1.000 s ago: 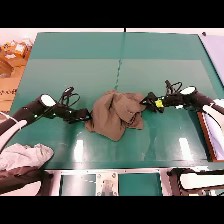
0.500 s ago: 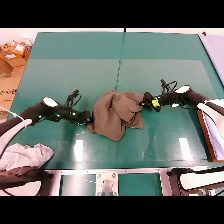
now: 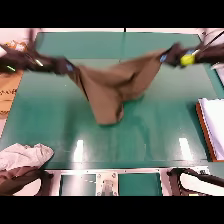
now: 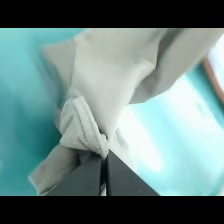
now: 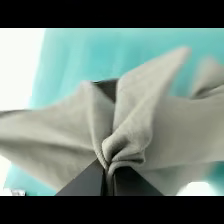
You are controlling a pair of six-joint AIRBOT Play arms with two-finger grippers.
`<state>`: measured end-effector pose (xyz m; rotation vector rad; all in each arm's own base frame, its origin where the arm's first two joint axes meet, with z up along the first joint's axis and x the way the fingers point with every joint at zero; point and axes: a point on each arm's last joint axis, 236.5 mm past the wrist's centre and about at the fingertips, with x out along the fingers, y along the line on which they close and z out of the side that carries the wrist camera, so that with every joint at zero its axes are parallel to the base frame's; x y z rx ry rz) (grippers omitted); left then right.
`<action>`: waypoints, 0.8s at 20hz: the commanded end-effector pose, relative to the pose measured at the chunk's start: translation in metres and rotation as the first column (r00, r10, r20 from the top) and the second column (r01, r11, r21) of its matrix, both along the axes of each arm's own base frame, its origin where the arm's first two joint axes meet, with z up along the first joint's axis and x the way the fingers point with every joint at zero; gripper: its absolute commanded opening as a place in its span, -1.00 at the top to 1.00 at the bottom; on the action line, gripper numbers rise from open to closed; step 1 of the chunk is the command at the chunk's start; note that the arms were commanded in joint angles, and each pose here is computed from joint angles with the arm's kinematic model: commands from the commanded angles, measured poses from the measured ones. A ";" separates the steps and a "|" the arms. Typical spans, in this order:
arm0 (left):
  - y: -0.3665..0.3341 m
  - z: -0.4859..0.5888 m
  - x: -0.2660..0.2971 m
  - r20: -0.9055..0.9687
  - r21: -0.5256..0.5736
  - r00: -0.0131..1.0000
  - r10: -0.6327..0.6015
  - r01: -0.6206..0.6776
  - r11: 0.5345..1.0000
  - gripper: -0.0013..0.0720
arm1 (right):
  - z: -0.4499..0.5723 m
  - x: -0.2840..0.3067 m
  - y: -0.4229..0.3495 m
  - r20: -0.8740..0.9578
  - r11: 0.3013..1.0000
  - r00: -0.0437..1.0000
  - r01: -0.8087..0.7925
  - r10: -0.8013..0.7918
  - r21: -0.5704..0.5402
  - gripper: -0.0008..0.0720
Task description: Fold the shirts.
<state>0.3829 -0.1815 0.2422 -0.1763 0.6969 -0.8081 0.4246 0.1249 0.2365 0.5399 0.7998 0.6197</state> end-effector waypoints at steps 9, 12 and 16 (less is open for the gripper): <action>0.043 0.272 -0.100 0.693 -0.008 0.708 0.139 -0.185 0.983 0.91 | 0.229 -0.155 -0.036 0.617 0.958 0.770 0.273 -0.161 -0.091 0.94; 0.053 0.243 -0.067 0.625 0.020 0.762 0.171 -0.234 0.972 0.91 | 0.214 -0.137 -0.055 0.587 0.934 0.786 0.331 -0.196 -0.132 0.94; 0.051 0.165 0.001 0.437 0.086 0.884 0.167 -0.225 0.971 0.91 | 0.138 -0.080 -0.075 0.397 0.936 0.885 0.320 -0.242 -0.144 0.94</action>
